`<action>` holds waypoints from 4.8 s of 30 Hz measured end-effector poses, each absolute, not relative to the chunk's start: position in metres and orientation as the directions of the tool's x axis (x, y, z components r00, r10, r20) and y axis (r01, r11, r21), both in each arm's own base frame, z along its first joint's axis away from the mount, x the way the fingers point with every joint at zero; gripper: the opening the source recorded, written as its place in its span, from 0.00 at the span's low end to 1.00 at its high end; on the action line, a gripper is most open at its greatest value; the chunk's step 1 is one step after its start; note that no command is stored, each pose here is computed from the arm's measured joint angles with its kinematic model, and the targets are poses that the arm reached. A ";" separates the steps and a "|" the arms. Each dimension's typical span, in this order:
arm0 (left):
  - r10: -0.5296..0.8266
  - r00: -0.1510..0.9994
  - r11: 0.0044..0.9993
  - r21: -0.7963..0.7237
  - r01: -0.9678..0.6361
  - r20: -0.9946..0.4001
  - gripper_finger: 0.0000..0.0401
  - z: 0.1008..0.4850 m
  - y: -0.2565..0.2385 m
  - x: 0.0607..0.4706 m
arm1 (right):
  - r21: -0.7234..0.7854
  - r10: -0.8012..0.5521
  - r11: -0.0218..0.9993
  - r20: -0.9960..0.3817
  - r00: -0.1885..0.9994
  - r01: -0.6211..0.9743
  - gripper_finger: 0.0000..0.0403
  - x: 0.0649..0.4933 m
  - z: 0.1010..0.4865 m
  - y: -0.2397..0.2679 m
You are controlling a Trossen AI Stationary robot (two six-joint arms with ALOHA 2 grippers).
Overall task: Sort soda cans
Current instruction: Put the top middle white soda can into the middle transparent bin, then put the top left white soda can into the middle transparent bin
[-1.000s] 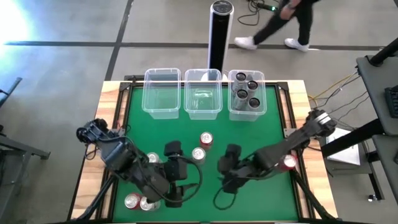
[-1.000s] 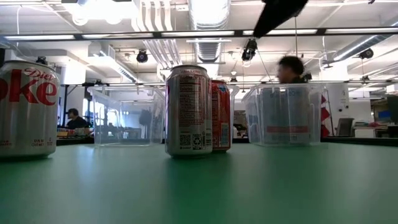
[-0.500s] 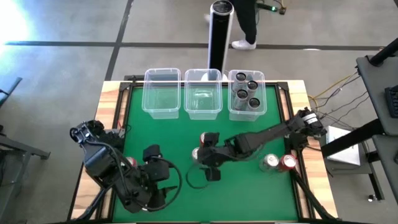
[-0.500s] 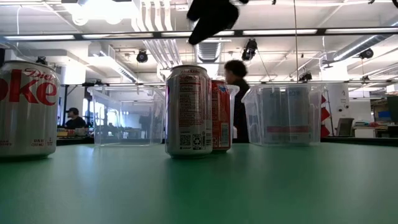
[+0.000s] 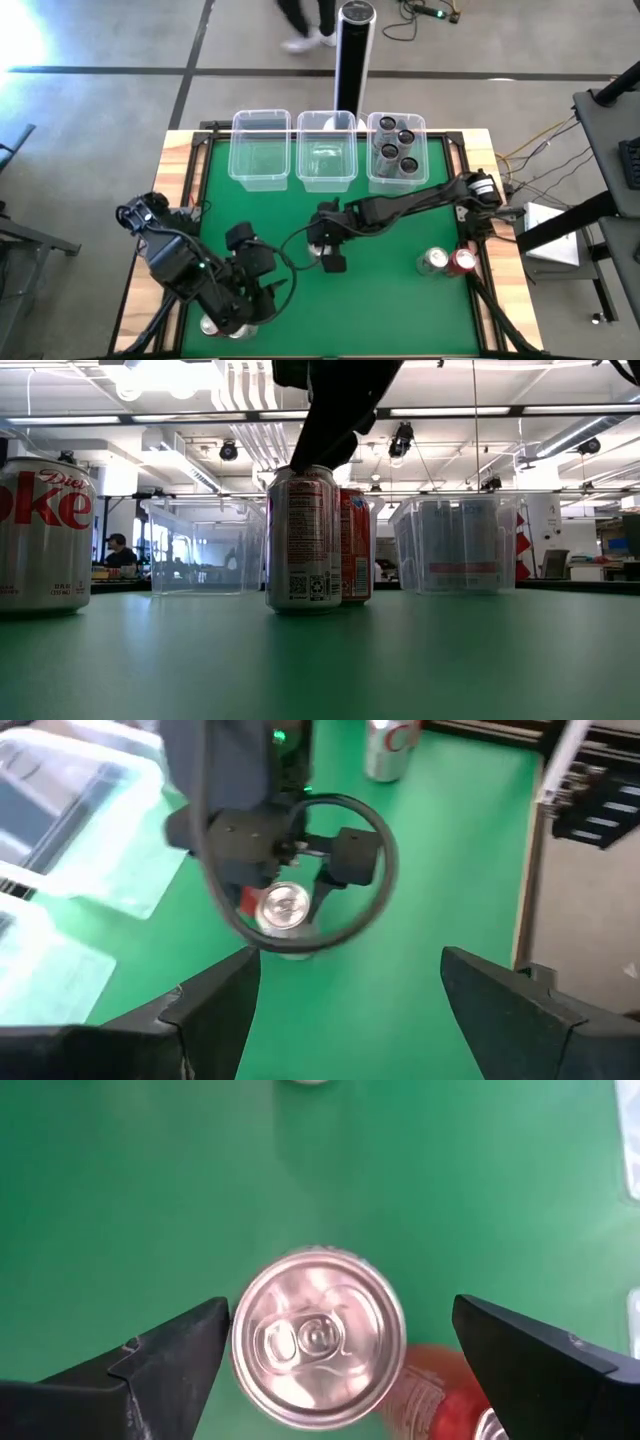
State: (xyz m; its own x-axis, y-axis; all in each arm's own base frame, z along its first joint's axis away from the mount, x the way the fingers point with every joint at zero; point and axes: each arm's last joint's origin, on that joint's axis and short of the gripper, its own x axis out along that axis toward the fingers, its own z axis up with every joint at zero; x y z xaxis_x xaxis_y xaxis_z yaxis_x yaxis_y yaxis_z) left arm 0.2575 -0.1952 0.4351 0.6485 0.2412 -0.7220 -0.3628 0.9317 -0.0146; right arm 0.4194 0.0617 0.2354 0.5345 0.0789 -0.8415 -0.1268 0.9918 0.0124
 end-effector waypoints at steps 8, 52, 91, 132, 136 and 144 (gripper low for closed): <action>0.281 0.631 0.927 0.034 -0.374 -0.723 0.73 0.434 -0.180 0.269 | 0.059 0.128 0.987 -0.855 0.503 -0.151 0.94 0.426 0.219 0.061; 0.541 0.722 0.822 0.091 -0.562 -0.431 0.73 0.483 -0.130 0.232 | -0.257 -0.304 0.951 -0.691 0.656 0.171 0.73 0.381 0.383 -0.115; 0.484 0.736 0.865 0.132 -0.485 -0.474 0.74 0.523 -0.050 0.176 | 0.018 -0.068 0.983 -0.889 0.452 0.183 0.84 0.398 0.219 -0.203; -0.161 0.057 0.978 -0.167 -0.123 -0.985 0.83 0.306 -0.100 0.185 | -0.062 -0.228 0.968 -0.613 0.756 0.241 0.93 0.314 0.428 -0.115; -0.133 0.008 0.981 -0.133 -0.145 -0.991 0.82 0.279 -0.099 0.182 | -0.055 -0.226 0.968 -0.617 0.754 0.245 0.93 0.316 0.427 -0.112; -0.065 -0.026 0.990 -0.061 -0.128 -0.998 0.78 0.237 -0.094 0.176 | -0.068 -0.261 0.957 -0.625 0.736 0.281 0.93 0.319 0.424 -0.113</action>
